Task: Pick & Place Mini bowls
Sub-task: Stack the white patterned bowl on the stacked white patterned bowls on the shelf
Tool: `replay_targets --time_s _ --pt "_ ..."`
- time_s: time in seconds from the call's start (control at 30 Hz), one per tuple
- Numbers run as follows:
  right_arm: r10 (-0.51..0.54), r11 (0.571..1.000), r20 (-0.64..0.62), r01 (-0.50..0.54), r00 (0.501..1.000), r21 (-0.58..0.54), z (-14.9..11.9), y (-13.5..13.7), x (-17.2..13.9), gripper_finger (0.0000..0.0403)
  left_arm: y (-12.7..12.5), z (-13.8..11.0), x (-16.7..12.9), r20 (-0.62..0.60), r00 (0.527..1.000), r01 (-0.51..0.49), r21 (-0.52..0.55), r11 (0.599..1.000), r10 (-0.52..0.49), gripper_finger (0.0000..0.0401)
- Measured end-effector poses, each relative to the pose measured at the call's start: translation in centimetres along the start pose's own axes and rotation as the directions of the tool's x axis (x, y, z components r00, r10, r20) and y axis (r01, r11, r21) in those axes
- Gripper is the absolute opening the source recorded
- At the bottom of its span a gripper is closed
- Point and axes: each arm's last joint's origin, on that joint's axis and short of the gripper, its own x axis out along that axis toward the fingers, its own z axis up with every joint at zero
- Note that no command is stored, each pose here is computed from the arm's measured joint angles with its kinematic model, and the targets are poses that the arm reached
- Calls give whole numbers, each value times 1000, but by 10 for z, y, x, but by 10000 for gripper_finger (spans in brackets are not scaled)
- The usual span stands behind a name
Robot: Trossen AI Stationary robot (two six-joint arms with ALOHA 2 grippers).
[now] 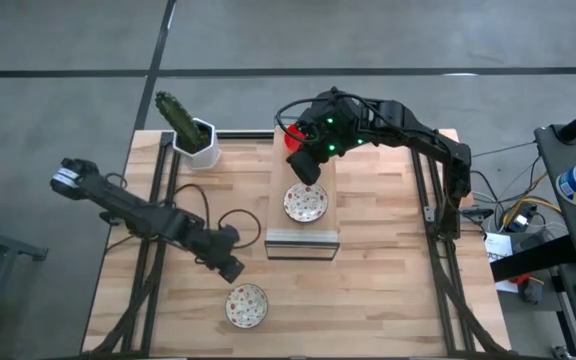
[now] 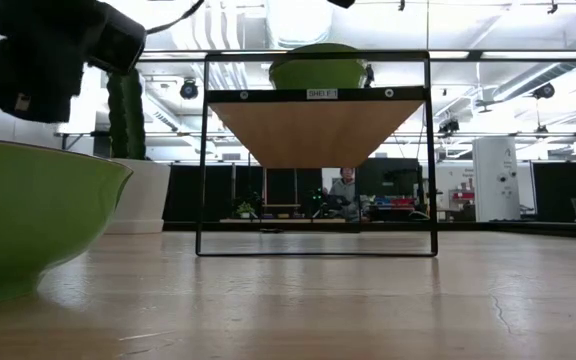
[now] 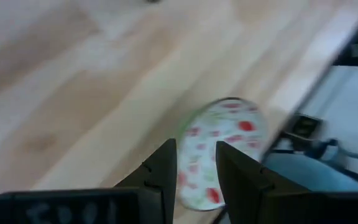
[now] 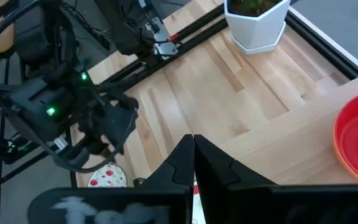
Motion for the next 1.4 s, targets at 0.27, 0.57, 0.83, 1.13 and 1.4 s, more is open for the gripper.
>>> replay_targets --time_s 0.27,0.57,0.83,1.13,1.4 --pt "11 1000 -8 -11 1000 -17 -3 6 1 9 2 -6 13 0 998 60 34 998 -60 103" --pt "28 999 -19 -28 999 -37 -7 14 2 9 -4 -13 28 23 998 64 77 995 -66 103" --pt "55 996 -22 -56 998 -75 -12 25 5 9 -5 -16 38 14 998 54 123 991 -56 103" --pt "61 995 -9 -61 998 -78 -12 28 6 9 -4 -19 47 2 999 31 167 986 -32 103" --pt "51 995 8 -50 999 -84 -11 28 6 8 -1 -20 55 -26 1000 -1 214 977 6 103"
